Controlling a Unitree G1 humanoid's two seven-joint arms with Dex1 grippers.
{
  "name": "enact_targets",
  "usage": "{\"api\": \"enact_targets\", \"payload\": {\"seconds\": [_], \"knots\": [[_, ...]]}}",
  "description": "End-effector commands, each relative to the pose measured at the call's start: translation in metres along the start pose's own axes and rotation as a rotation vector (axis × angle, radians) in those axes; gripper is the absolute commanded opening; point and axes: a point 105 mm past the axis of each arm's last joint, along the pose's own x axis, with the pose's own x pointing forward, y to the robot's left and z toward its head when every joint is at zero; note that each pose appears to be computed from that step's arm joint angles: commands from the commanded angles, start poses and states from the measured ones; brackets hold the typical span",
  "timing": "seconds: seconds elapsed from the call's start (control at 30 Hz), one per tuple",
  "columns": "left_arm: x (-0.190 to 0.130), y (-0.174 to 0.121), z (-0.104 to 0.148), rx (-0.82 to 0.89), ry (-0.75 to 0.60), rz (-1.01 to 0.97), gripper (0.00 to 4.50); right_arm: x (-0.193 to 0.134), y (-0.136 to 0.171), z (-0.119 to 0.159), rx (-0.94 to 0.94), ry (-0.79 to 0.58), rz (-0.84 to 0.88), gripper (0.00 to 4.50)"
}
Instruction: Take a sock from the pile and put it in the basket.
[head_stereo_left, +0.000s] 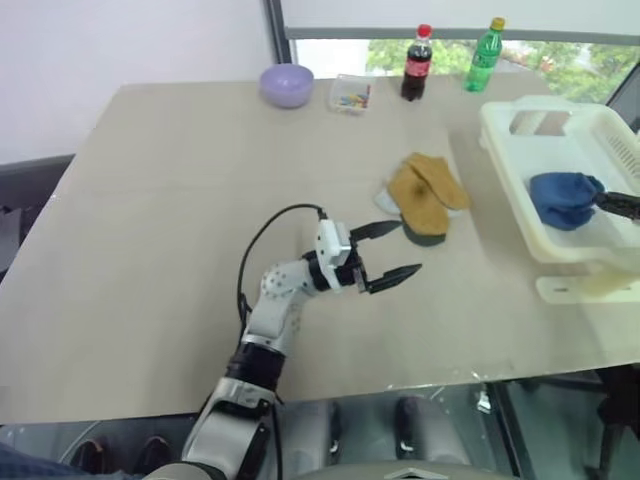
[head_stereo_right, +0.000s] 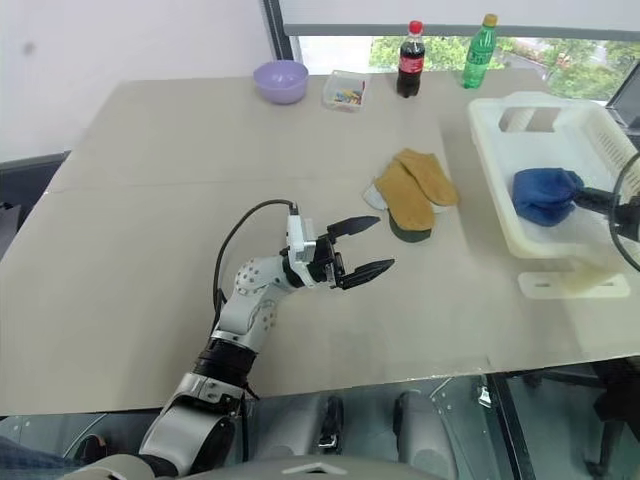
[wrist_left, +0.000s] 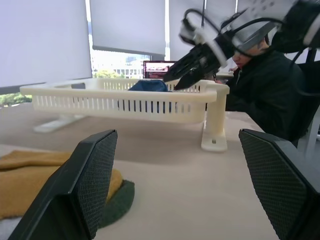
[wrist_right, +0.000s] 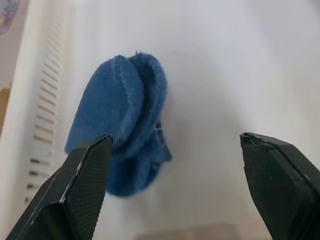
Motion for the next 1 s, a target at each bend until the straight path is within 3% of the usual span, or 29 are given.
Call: {"api": "enact_targets", "payload": {"seconds": [0.03,0.2,0.3,0.33,0.4,0.53,0.73,1.0], "knots": [[-0.010,0.002,0.000,0.009,0.038,0.050,4.19,-0.025,0.069,0.036,-0.154,-0.215,0.339,4.17],[-0.029,-0.001,0.002,-0.020,0.059,0.150,4.19,-0.019,0.125,-0.028,-0.235,-0.069,0.585,4.17],[-0.054,-0.006,-0.013,-0.053,0.202,0.228,4.19,-0.029,0.165,-0.049,-0.178,-0.230,0.816,4.17],[-0.063,-0.006,-0.013,-0.059,0.225,0.265,4.19,-0.031,0.171,-0.061,-0.136,-0.208,0.853,4.17],[-0.076,-0.009,-0.011,-0.070,0.242,0.316,4.19,-0.031,0.174,-0.082,-0.081,-0.151,0.875,4.17],[-0.114,-0.023,-0.015,-0.112,0.339,0.473,4.19,-0.026,0.152,-0.147,-0.187,0.001,0.820,4.17],[-0.151,-0.058,-0.024,-0.138,0.447,0.564,4.19,-0.029,0.119,-0.154,-0.258,0.017,0.824,4.17],[-0.183,-0.063,-0.017,-0.062,0.510,0.644,4.19,-0.027,0.104,-0.134,-0.278,-0.037,0.844,4.17]]}}
